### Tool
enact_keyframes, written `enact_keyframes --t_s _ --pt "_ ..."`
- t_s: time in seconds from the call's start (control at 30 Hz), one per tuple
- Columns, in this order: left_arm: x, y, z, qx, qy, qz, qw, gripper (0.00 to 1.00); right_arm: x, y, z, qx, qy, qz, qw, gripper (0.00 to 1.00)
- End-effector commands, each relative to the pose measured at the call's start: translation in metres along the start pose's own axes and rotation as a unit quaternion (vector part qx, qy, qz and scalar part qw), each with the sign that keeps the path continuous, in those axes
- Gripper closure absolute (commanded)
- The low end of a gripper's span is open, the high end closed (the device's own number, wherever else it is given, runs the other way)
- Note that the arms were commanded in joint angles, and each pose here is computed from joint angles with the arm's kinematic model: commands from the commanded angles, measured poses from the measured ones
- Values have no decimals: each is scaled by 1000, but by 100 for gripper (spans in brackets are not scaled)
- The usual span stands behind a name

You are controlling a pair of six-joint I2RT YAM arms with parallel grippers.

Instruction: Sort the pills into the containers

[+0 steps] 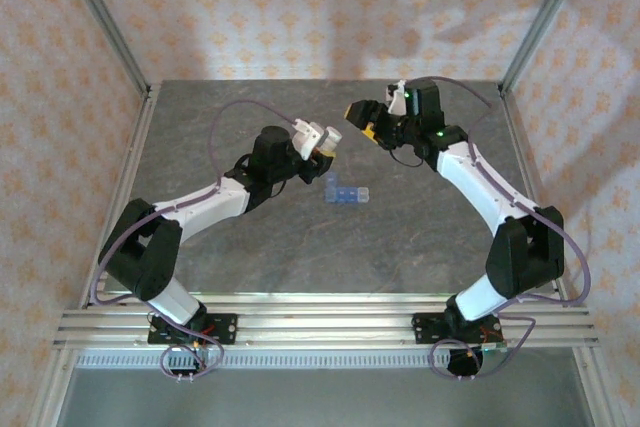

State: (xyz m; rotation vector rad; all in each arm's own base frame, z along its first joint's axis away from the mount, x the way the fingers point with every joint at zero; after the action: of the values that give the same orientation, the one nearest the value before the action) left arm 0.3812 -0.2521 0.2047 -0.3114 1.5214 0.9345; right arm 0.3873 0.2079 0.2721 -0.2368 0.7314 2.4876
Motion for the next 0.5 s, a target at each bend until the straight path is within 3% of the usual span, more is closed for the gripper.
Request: enact_keyframes --t_s 0.0,0.47 --pt "-18 6 0 -19 -28 -29 999 100 -3 0 -2 16 -37 -11 999 23" --pt "-17 -2 -9 -7 -30 -26 999 100 17 -25 11 7 -24 21 999 27"
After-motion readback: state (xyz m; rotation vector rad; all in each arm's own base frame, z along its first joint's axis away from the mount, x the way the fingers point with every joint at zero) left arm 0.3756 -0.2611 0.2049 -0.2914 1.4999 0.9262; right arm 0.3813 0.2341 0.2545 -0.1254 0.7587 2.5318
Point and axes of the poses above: each hand's point on the last joint's axis, 136 mm out from that joint toward the fingers, its own y axis back along the fingers, its own z axis along the line the jaws close on, x = y × z, the point moved 3 cm from there along y, back along the fingers, and after that the axes turned 6 degrees about -y, right-handed, at the moved point
